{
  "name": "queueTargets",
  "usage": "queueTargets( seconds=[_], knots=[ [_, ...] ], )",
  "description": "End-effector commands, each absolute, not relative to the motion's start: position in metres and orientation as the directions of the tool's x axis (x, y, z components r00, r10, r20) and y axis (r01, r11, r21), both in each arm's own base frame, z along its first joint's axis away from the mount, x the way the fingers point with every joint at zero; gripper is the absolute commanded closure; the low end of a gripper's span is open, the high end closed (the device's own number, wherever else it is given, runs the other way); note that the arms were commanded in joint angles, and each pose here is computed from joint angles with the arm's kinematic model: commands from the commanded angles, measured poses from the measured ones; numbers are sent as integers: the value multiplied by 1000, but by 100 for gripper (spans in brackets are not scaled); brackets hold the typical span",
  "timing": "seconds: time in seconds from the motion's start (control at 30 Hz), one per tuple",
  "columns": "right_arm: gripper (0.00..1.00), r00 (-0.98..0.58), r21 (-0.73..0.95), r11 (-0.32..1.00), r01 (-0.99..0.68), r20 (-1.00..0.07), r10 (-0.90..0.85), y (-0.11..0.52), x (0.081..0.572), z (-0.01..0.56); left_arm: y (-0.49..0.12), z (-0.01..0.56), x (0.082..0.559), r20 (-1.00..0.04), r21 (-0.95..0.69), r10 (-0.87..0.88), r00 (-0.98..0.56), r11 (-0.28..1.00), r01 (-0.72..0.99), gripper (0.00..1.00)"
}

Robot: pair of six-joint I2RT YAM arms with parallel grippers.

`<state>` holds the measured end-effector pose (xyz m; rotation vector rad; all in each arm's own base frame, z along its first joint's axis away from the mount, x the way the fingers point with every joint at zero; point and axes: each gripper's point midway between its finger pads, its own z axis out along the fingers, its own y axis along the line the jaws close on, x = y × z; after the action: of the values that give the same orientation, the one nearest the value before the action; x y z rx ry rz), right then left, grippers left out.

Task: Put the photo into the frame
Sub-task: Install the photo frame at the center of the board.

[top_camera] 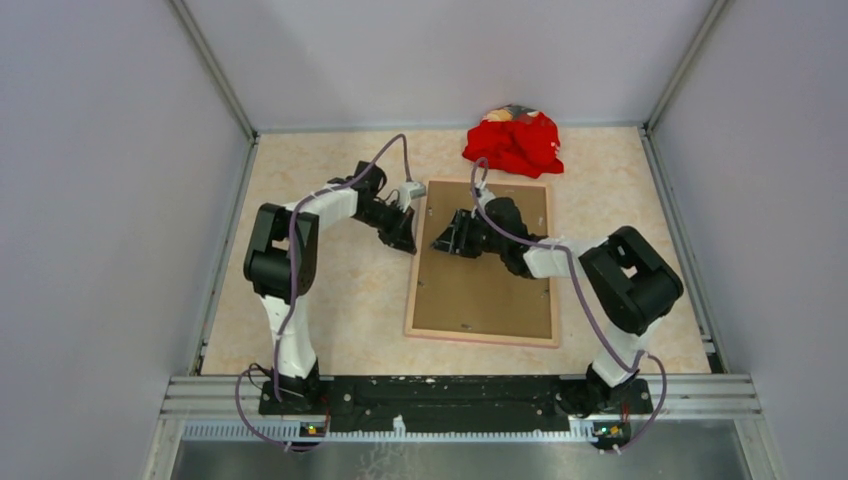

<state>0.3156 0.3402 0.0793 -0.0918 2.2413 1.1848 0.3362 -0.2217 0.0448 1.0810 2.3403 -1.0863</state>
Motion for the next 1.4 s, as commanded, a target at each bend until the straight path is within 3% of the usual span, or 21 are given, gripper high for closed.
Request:
queueTargets(
  seconds=[0.0,0.13,0.43,0.67,0.87,1.37],
  knots=[
    [50,-755,709,609,-354,-601,261,323,358,113,-227,74,372,-634,-522,403,-660,407,750,88],
    [46,-743,718,612,-331,-598,300,314,393,115,-231,79,403,-647,-521,374,-664,420,743,81],
    [45,-765,731,612,-303,-569,301,326,445,95,-241,62,414,-609,-597,339,-717,400,695,82],
    [50,-797,744,597,-300,-539,272,339,457,74,-239,50,408,-586,-613,344,-734,404,679,87],
    [62,-828,774,556,-304,-503,247,350,456,65,-236,42,402,-569,-626,339,-749,412,662,93],
    [65,-858,774,553,-310,-478,189,359,454,52,-231,35,400,-567,-607,346,-748,438,663,95]
  ],
)
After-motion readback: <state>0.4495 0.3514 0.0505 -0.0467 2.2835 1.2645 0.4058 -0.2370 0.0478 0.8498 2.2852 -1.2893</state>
